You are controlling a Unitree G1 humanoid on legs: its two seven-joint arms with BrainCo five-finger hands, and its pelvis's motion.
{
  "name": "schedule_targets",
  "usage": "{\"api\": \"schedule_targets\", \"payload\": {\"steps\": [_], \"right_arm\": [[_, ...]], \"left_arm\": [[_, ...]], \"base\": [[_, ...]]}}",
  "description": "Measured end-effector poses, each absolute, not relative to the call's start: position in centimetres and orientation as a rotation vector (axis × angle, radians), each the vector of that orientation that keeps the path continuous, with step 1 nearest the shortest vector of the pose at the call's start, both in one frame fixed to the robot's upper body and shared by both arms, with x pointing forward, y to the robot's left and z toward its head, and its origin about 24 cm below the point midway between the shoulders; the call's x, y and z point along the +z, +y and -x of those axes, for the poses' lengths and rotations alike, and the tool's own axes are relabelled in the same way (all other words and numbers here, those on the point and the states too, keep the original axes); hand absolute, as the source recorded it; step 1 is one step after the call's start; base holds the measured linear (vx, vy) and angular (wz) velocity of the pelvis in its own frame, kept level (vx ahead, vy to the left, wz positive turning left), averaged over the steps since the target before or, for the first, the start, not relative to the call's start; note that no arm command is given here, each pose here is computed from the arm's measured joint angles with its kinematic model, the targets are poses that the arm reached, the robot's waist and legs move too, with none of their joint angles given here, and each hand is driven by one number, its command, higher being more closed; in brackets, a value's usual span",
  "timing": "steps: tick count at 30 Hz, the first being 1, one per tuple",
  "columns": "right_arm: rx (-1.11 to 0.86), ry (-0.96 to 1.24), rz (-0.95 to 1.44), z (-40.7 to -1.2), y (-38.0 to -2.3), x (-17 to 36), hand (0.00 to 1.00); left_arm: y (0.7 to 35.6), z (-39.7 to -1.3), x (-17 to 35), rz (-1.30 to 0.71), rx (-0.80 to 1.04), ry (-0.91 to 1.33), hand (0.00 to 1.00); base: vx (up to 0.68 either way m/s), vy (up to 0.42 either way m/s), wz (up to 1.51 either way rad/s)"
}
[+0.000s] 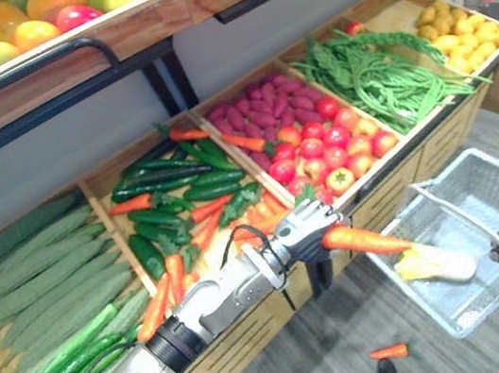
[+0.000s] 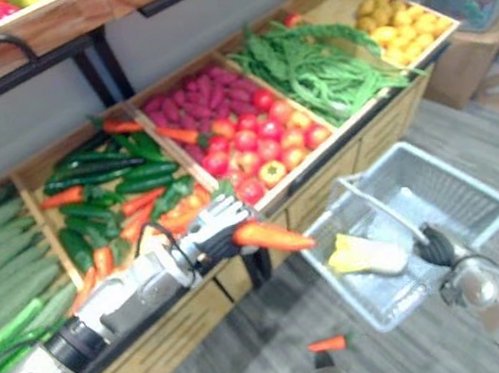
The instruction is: Pick vegetable in the basket
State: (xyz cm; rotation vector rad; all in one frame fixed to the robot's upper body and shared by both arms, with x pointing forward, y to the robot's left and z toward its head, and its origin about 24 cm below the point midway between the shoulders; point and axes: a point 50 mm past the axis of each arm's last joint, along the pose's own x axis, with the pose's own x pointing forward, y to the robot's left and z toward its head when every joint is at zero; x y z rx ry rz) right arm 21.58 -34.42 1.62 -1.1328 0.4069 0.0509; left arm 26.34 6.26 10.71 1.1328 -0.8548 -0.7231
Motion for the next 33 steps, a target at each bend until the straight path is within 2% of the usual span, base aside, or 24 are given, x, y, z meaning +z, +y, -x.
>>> {"api": "schedule_targets", "payload": {"steps": [8,23,33], "right_arm": [[0.181,0.382,1.157,-23.0,-32.6,1.6,1.0],[0.278,0.127,1.111,-24.8,-28.7,5.4,1.0],[0.389,0.046,0.991,-24.9,-26.1,6.7,1.0]], "left_arm": [[4.6,-25.3,10.5,-1.106,-0.846,-0.888,1.0],[0.0,-20.6,10.0,-0.983,-1.197,-1.031,1.0],[-0.9,-19.6,10.5,-0.957,-1.26,-1.086,1.0]], "base": [[-0.01,0.005,-0.28],[-0.02,-0.003,-0.11],[0.0,0.0,0.0]]}}
